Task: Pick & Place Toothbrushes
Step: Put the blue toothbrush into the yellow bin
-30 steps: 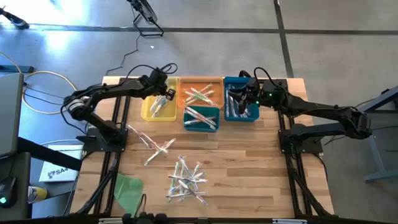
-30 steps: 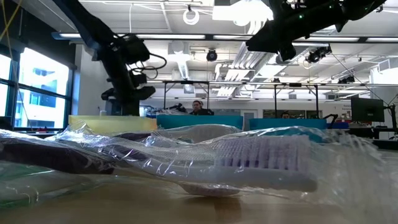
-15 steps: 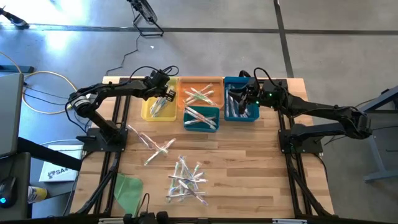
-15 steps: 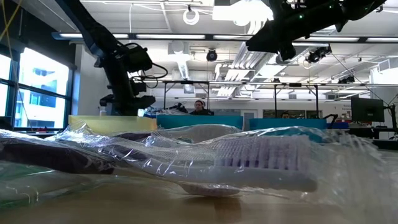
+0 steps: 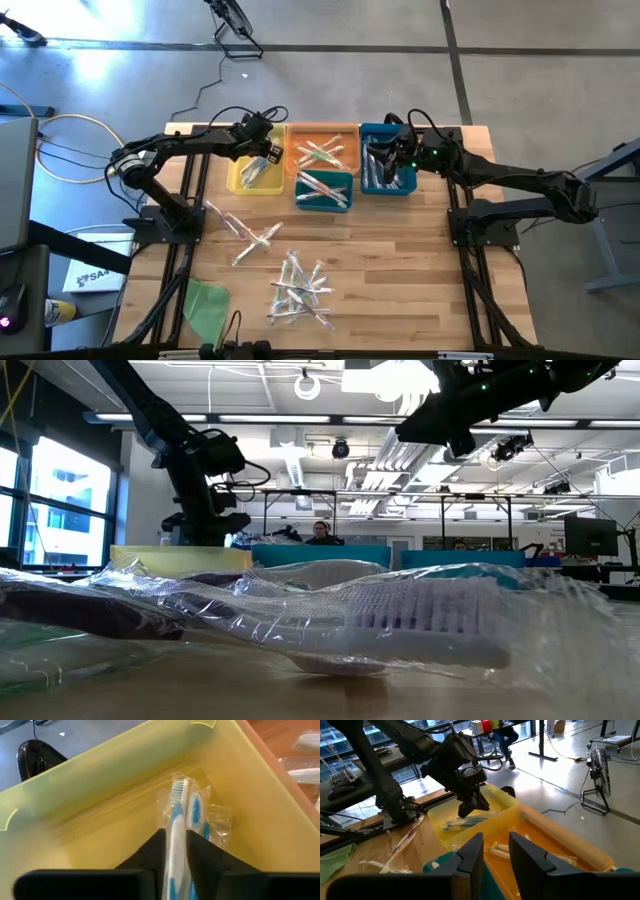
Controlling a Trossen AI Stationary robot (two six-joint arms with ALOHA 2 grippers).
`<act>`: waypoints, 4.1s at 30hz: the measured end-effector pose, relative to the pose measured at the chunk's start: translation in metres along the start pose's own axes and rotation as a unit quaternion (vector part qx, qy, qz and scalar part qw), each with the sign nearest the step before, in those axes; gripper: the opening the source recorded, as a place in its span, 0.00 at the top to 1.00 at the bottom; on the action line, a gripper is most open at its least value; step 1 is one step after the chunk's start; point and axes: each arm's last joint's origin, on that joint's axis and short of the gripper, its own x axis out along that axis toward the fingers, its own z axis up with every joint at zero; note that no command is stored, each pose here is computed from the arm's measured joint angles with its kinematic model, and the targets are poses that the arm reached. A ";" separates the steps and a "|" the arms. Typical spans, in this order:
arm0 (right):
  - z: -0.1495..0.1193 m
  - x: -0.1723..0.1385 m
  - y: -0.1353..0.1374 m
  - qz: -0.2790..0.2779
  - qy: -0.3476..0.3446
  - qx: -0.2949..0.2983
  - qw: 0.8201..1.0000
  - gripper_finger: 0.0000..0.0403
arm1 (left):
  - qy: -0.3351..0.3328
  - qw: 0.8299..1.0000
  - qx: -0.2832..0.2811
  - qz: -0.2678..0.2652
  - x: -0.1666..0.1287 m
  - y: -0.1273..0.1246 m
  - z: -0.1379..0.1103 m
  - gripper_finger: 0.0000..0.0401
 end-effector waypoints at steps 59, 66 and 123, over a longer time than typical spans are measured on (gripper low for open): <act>-0.001 0.000 0.000 0.000 0.008 -0.009 1.000 0.79 | -0.264 0.938 0.209 -0.084 -0.170 -0.038 -0.047 0.73; -0.002 0.000 0.002 0.011 0.010 -0.006 1.000 0.79 | -0.316 0.904 0.253 -0.138 -0.204 -0.046 -0.063 0.73; -0.047 0.087 0.199 0.111 0.177 0.021 0.978 0.99 | -0.347 0.758 0.411 -0.370 -0.287 -0.065 -0.161 0.73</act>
